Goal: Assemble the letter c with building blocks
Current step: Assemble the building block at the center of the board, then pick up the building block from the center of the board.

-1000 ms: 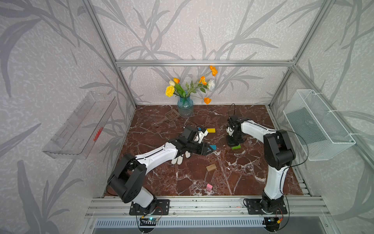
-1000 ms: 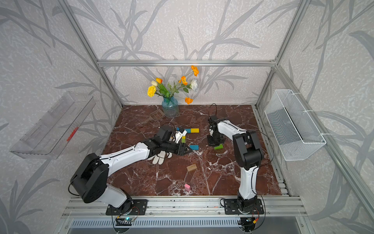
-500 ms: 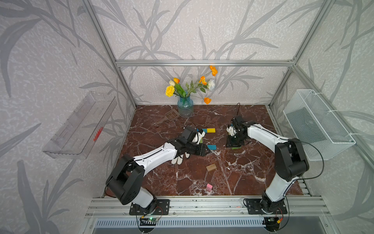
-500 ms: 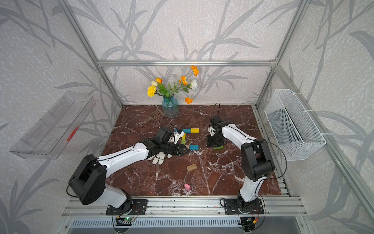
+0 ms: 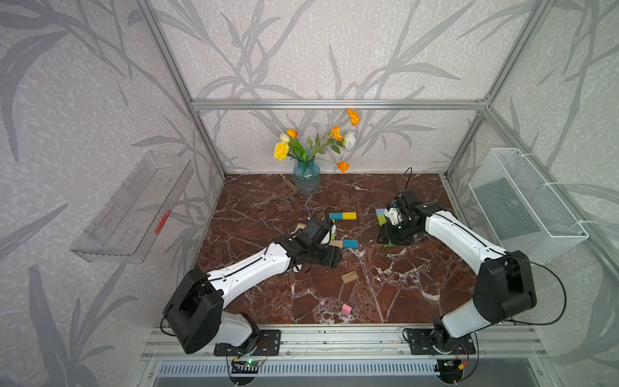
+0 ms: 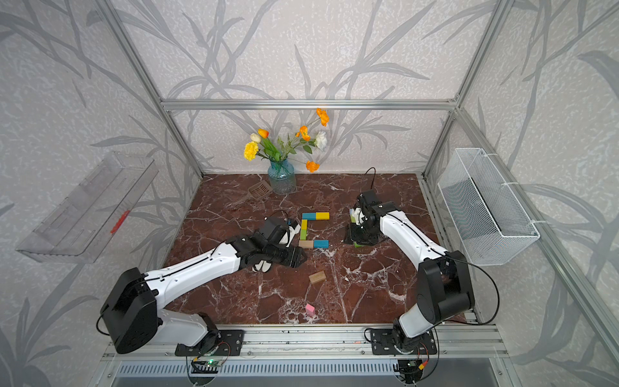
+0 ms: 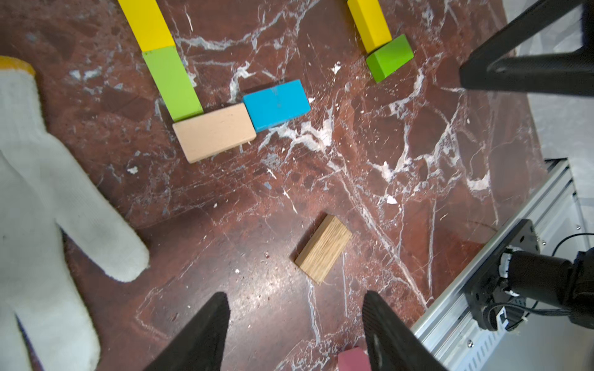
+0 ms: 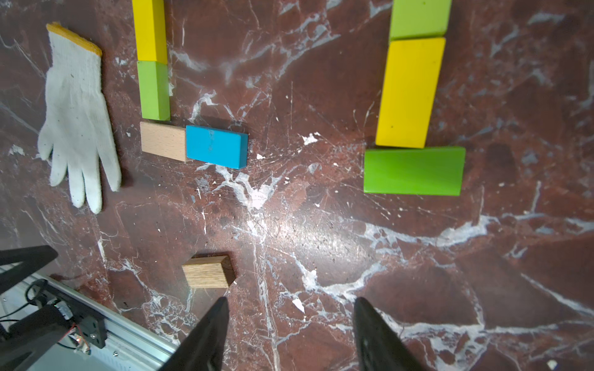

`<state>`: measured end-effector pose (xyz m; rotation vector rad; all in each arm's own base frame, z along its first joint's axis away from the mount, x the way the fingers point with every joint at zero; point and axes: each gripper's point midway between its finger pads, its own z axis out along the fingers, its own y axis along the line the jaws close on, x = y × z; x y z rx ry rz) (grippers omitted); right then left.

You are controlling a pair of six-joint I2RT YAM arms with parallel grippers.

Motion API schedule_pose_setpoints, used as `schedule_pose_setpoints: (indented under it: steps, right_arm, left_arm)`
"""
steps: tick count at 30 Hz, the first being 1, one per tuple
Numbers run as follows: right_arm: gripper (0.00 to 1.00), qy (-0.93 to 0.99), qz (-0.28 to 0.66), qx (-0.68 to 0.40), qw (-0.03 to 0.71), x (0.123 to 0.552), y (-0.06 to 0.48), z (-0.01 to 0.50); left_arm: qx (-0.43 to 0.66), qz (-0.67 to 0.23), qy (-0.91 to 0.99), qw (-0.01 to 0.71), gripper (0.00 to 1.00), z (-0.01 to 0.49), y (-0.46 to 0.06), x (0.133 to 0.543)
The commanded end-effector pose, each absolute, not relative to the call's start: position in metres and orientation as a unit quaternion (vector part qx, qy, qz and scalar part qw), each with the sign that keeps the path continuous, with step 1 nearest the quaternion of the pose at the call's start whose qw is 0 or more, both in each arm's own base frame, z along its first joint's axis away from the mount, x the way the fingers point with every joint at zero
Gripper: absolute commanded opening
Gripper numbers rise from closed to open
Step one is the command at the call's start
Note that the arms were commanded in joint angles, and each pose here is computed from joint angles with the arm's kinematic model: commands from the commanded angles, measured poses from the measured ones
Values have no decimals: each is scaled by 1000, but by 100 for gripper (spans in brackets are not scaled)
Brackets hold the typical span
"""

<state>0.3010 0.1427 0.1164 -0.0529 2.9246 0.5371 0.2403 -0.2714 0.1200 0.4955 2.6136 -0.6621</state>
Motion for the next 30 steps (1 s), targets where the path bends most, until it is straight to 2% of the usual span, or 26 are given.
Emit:
schedule_pose_setpoints:
  steps: [1,9,25,30]
  right_arm:
    - [65,980,190,-1,64,285,133,124]
    - [71,975,213,25,53,274,119,129]
    - [73,968,243,37,46,271,114,128]
    - [74,966,252,34,45,269,115,129]
  left_arm:
    - [189,-207,937,211,68,125,-266,237]
    - [240,-192,932,192,70,116,-279,227]
    - [366,-172,905,135,70,84,-313,202]
    - [399,-139,899,115,69,67,-318,200]
